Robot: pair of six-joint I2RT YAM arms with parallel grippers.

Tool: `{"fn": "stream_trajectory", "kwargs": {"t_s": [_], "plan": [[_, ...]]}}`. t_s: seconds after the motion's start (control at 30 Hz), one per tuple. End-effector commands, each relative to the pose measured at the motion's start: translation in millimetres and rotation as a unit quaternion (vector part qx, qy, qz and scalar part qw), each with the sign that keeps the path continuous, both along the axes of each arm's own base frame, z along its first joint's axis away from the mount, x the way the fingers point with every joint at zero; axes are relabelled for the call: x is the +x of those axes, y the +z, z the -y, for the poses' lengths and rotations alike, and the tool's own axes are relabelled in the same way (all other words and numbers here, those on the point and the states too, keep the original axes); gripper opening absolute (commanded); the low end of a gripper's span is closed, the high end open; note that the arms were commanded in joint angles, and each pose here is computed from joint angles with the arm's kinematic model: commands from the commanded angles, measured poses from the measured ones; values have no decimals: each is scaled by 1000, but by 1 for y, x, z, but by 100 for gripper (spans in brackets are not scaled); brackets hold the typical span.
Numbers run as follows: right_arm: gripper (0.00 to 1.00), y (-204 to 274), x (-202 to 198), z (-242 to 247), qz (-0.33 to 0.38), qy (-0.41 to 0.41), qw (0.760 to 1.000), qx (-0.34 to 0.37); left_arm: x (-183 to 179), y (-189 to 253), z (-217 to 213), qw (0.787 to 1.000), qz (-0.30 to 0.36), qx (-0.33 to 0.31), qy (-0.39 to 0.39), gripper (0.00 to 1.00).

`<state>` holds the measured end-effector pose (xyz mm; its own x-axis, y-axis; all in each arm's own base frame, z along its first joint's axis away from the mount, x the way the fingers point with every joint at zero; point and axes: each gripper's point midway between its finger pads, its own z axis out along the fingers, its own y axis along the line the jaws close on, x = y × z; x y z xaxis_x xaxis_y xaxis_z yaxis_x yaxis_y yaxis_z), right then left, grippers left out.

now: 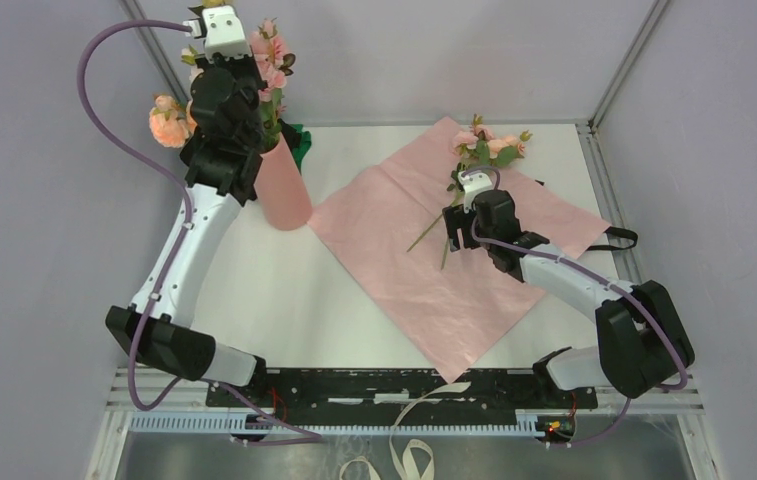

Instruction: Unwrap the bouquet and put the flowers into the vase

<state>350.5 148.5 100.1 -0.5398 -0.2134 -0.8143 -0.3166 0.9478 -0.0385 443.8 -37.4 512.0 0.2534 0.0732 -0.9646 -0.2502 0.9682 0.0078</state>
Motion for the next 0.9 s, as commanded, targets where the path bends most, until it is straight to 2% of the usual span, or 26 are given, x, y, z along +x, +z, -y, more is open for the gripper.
{"fn": "stream_trajectory", "kwargs": {"t_s": [0.0, 0.23, 0.47, 0.87], "plan": [[80, 5, 6, -4, 14, 6, 1000, 5, 1, 12, 1, 999, 23, -25, -9, 2], [80, -8, 1, -1, -1, 7, 1000, -4, -6, -42, 0, 998, -10, -65, -12, 2], [80, -13, -1, -4, -9, 14, 1000, -2, -16, -119, -2, 993, -71, -98, -7, 2], [80, -21, -2, -9, -22, 22, 1000, 6, -28, -195, -10, 983, -126, -129, 23, 2]]}}
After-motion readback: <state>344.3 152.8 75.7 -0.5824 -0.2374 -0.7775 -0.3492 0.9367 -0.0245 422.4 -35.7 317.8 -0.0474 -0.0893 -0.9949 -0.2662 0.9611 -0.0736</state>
